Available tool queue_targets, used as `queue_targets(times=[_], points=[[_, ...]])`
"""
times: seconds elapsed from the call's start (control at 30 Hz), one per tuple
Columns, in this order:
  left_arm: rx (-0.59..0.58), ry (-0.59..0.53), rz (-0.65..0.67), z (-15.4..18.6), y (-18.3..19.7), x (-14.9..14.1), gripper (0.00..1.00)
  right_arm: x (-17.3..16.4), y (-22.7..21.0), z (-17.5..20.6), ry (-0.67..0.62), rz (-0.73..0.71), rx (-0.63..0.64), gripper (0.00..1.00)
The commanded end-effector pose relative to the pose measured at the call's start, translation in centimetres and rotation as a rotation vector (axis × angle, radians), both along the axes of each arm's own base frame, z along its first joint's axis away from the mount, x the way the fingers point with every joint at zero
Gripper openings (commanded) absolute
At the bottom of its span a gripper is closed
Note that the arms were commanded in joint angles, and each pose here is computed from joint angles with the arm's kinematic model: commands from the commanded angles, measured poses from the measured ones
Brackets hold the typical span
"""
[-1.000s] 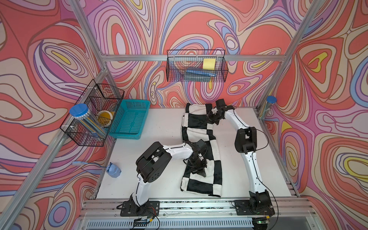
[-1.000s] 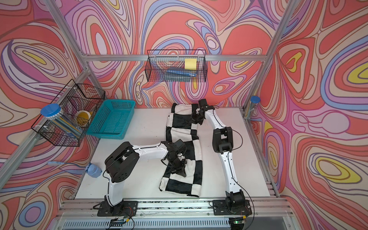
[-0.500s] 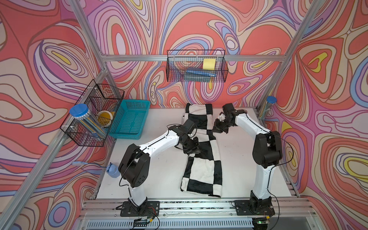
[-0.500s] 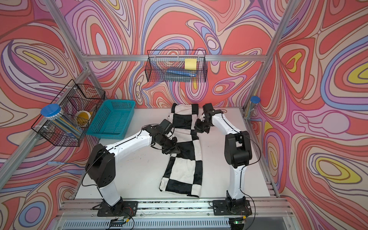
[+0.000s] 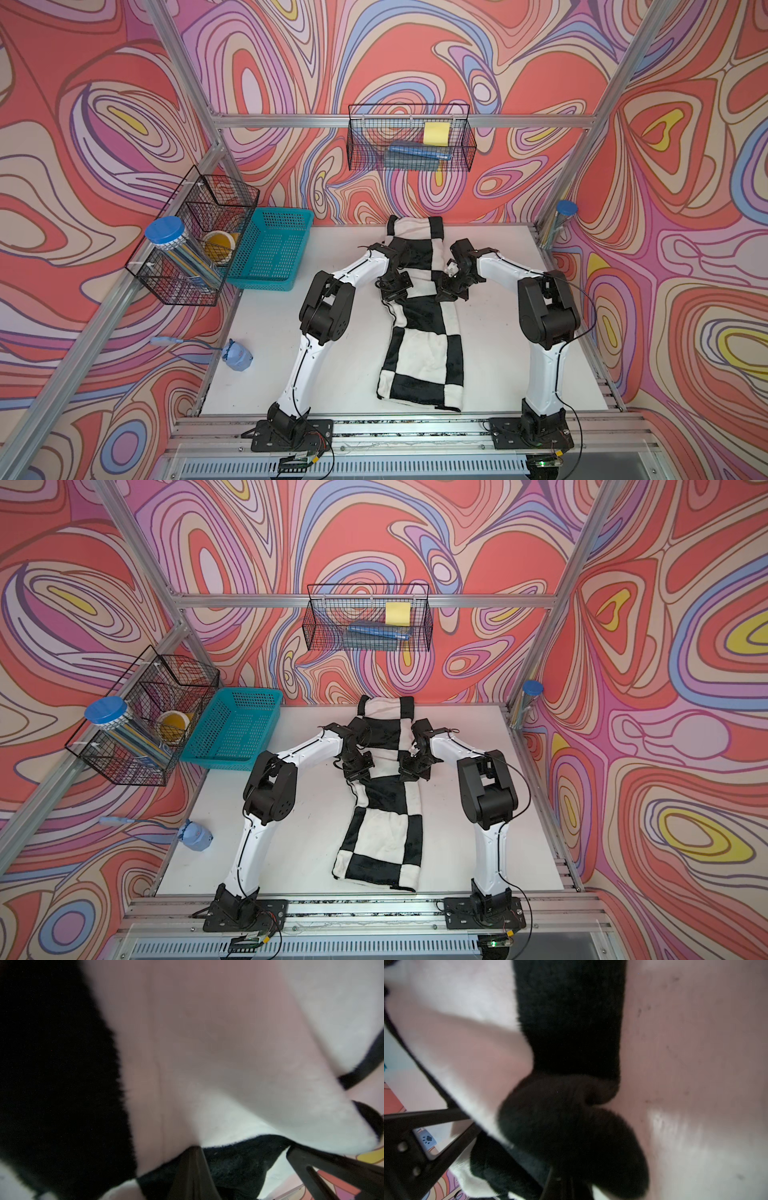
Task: Roll up the pillowcase
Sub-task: Adjust the pillowcase at the center of the board.
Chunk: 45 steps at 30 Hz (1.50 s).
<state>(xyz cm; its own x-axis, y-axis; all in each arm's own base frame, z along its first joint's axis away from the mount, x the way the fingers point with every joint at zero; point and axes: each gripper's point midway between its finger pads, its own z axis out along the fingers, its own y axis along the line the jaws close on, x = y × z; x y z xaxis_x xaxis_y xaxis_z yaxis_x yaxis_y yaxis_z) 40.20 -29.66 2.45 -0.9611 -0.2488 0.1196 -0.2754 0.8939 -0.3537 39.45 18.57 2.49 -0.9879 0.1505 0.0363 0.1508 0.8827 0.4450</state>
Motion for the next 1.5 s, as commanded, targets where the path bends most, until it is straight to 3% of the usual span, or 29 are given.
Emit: queue_targets(times=[0.0, 0.17, 0.33, 0.6, 0.67, 0.77, 0.93, 1.0, 1.13, 1.3, 1.4, 1.47], points=[[0.055, 0.038, 0.027, -2.2, 2.1, 1.3, 0.09, 0.4, -0.5, -2.5, 0.029, 0.027, -0.039, 0.0], [0.038, 0.034, 0.05, -3.6, 2.5, 5.3, 0.19, 2.6, 0.8, -3.7, 0.039, 0.025, 0.0, 0.0], [-0.052, 0.0, 0.109, -4.0, 3.2, 9.1, 0.29, 4.6, 1.9, -3.8, 0.03, 0.018, 0.014, 0.0], [-0.065, -0.01, 0.111, -3.9, 3.5, 9.7, 0.33, 8.6, 1.9, -4.1, -0.025, 0.026, -0.022, 0.0], [-0.096, -0.028, 0.098, -2.6, 3.1, 9.8, 0.36, 9.3, 2.2, -3.4, -0.043, 0.02, -0.009, 0.0], [-0.115, -0.096, 0.041, 1.3, 2.7, 9.4, 0.49, 9.8, 2.3, -1.0, -0.087, 0.017, 0.002, 0.0], [-0.098, -0.231, 0.002, 8.9, 3.7, 7.6, 0.78, 9.3, 2.3, 3.8, -0.144, 0.003, 0.025, 0.0], [-0.046, -0.261, 0.006, 11.2, 5.3, 5.9, 0.82, 8.3, 1.9, 5.6, -0.162, 0.001, 0.017, 0.0], [0.052, -0.251, -0.014, 13.0, 8.4, 0.1, 0.85, 4.6, 0.5, 8.2, -0.166, 0.0, -0.006, 0.19], [0.106, -0.08, -0.088, 9.7, 10.0, -13.0, 0.82, -5.5, -0.5, 8.0, -0.057, 0.039, -0.011, 0.44], [0.124, 0.01, -0.141, 7.3, 10.0, -20.3, 0.82, -12.2, -0.7, 7.0, 0.026, 0.061, -0.011, 0.51], [0.125, 0.034, -0.14, 5.9, 10.5, -23.4, 0.82, -15.8, -1.0, 6.4, 0.06, 0.068, -0.021, 0.53]])
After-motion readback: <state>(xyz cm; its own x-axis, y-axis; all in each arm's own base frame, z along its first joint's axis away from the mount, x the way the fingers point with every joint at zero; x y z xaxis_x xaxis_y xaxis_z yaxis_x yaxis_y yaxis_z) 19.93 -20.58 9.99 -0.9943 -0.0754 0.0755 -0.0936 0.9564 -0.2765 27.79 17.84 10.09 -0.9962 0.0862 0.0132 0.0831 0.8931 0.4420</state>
